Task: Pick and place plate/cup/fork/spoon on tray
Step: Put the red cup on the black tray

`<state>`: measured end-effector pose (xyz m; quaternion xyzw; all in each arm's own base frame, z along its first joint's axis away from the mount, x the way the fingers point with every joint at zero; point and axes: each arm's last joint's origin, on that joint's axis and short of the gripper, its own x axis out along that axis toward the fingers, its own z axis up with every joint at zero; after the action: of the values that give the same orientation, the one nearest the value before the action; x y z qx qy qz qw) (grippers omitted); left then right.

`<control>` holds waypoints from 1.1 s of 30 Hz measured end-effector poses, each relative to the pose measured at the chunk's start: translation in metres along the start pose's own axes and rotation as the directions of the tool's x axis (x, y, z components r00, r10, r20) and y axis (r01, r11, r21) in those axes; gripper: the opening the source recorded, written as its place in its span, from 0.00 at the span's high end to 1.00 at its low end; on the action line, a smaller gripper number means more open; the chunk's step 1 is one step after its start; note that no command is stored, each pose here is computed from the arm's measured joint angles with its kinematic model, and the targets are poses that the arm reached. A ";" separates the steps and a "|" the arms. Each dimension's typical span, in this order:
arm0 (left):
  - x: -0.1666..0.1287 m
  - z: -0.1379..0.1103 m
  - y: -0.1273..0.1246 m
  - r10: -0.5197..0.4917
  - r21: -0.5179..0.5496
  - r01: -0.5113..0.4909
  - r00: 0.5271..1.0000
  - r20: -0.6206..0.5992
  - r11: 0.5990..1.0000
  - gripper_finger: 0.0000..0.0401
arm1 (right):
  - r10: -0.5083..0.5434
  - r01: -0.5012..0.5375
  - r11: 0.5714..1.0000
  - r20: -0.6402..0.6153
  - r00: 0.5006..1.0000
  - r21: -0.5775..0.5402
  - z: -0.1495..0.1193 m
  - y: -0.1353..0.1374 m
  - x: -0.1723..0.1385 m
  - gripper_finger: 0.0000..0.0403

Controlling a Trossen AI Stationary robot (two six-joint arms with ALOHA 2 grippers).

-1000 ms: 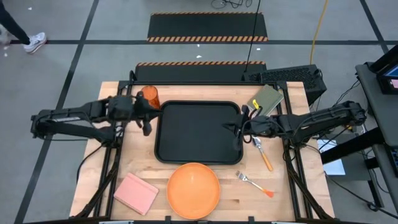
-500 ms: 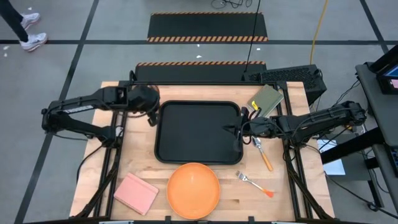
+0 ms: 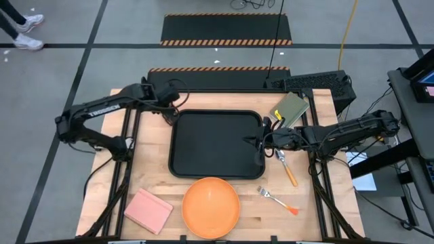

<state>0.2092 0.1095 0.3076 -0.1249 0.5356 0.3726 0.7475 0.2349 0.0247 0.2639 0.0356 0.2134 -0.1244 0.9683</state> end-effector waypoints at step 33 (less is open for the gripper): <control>0.045 0.013 0.017 -0.041 0.096 0.060 0.981 -0.188 0.994 0.67 | 0.079 -0.079 0.997 -0.020 0.997 -0.007 -0.001 0.003 0.000 1.00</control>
<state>0.2132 0.1484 0.2762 -0.1347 0.6179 0.3125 0.7088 0.2349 0.0276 0.2631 0.0416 0.2220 -0.0850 0.9704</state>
